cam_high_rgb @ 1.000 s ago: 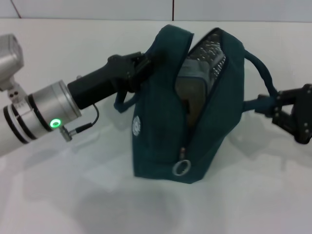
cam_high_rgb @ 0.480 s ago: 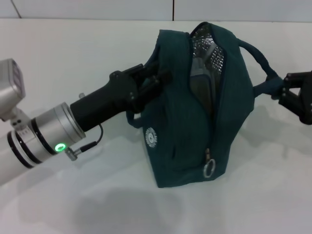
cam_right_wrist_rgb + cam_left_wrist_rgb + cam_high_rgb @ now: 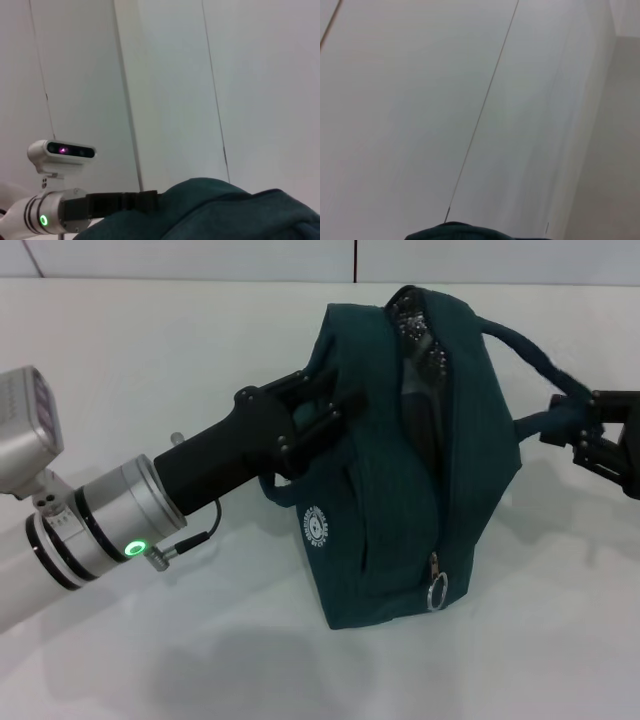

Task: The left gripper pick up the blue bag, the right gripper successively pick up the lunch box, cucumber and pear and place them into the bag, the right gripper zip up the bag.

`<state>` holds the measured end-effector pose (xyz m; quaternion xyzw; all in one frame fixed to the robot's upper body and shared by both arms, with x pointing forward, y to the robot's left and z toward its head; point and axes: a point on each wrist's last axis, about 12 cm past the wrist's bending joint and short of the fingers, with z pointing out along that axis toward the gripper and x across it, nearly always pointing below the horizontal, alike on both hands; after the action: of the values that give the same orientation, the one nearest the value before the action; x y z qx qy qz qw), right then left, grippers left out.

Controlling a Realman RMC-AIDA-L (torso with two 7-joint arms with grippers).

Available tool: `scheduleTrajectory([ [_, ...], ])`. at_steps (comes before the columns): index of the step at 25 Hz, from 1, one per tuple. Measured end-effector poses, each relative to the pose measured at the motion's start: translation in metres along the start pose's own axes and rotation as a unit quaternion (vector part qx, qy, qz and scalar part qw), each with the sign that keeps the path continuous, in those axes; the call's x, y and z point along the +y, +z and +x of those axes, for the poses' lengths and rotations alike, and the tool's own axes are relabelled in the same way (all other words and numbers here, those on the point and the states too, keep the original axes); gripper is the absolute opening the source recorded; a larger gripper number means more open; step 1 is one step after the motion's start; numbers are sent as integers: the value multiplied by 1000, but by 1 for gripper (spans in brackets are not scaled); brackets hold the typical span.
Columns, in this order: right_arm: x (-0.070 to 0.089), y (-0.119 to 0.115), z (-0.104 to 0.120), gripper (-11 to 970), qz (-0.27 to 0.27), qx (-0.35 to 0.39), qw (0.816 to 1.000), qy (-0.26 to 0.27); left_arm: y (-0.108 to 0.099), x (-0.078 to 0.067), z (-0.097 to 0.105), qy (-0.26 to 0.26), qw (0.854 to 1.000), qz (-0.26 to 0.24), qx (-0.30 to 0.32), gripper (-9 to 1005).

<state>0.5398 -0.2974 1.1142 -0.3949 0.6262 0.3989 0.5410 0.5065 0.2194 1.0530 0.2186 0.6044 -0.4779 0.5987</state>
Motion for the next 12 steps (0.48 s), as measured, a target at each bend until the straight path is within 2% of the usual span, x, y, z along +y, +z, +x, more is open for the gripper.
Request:
scheduleTrajectory([
  [2,1,-2,0,115,-2,-2,1000,-2,0,1,0,1,1000,-1,0,421],
  [12,8,-22,-8,498,-10,-19,999,-24,3,4,-3,3,1000,-3,1,490],
])
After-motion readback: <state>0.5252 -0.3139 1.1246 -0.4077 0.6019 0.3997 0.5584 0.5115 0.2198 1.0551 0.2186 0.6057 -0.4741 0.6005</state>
